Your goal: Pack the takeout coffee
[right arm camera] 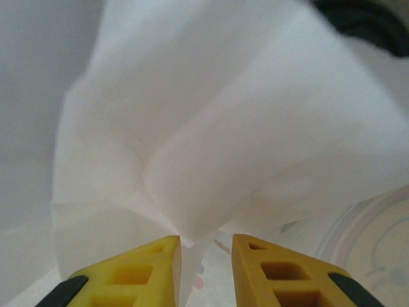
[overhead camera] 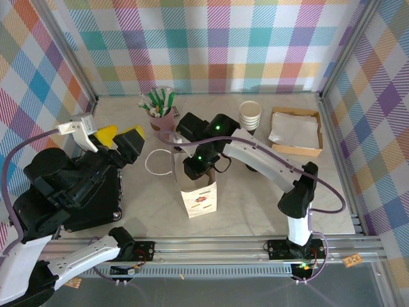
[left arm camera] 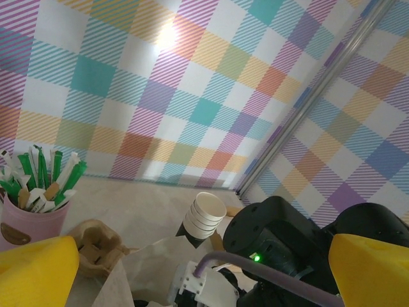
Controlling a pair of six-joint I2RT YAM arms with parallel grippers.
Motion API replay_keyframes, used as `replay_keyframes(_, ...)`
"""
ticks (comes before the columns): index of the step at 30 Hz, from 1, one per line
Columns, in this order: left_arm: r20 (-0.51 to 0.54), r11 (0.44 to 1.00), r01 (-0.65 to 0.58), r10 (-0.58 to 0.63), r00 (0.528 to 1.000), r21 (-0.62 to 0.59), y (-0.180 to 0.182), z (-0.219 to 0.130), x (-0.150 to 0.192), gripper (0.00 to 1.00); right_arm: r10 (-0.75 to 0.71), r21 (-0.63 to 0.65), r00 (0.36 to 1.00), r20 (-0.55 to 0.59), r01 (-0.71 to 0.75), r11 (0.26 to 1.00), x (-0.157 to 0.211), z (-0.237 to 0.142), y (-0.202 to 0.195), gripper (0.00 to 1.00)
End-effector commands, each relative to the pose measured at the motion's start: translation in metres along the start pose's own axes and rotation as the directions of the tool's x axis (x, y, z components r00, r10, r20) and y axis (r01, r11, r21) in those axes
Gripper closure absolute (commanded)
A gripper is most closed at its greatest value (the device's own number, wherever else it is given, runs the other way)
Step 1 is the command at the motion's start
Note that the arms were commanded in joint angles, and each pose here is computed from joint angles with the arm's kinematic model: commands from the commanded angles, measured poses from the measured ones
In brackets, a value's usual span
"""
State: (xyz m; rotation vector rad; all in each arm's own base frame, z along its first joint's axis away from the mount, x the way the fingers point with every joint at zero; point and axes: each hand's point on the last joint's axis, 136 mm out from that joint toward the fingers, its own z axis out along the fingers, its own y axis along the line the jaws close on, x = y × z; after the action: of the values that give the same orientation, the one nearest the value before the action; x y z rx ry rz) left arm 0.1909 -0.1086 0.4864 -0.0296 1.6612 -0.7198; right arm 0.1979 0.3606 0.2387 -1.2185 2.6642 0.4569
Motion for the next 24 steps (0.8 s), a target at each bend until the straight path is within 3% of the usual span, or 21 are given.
replay_keyframes(1, 0.007, 1.0, -0.028, 0.028, 1.0, -0.002, -0.002, 0.005, -0.004, 0.0, -0.024, 0.043, 0.995, 0.099, 0.02, 0.999, -0.011, -0.035, -0.001, 0.7)
replay_keyframes(7, -0.042, 0.995, -0.103, 0.103, 0.994, -0.017, -0.007, 0.021, 0.0, 0.0, -0.043, 0.173, 0.922, 0.385, -0.026, 0.985, -0.028, -0.112, -0.021, 0.59)
replay_keyframes(12, -0.164, 0.988, -0.148, 0.154, 0.974, 0.044, -0.031, 0.059, 0.016, 0.02, 0.059, 0.314, 0.807, 0.588, -0.295, 0.903, -0.012, -0.173, -0.096, 0.5)
replay_keyframes(18, -0.283, 0.975, -0.149, 0.192, 0.94, 0.165, -0.062, 0.101, 0.043, 0.06, 0.378, 0.262, 0.642, 0.667, -0.677, 0.688, 0.05, -0.178, -0.222, 0.43)
replay_keyframes(24, -0.368, 0.961, -0.162, 0.237, 0.899, 0.225, -0.074, 0.134, 0.073, 0.08, 0.528, 0.278, 0.519, 0.672, -0.838, 0.469, 0.096, -0.139, -0.323, 0.33)
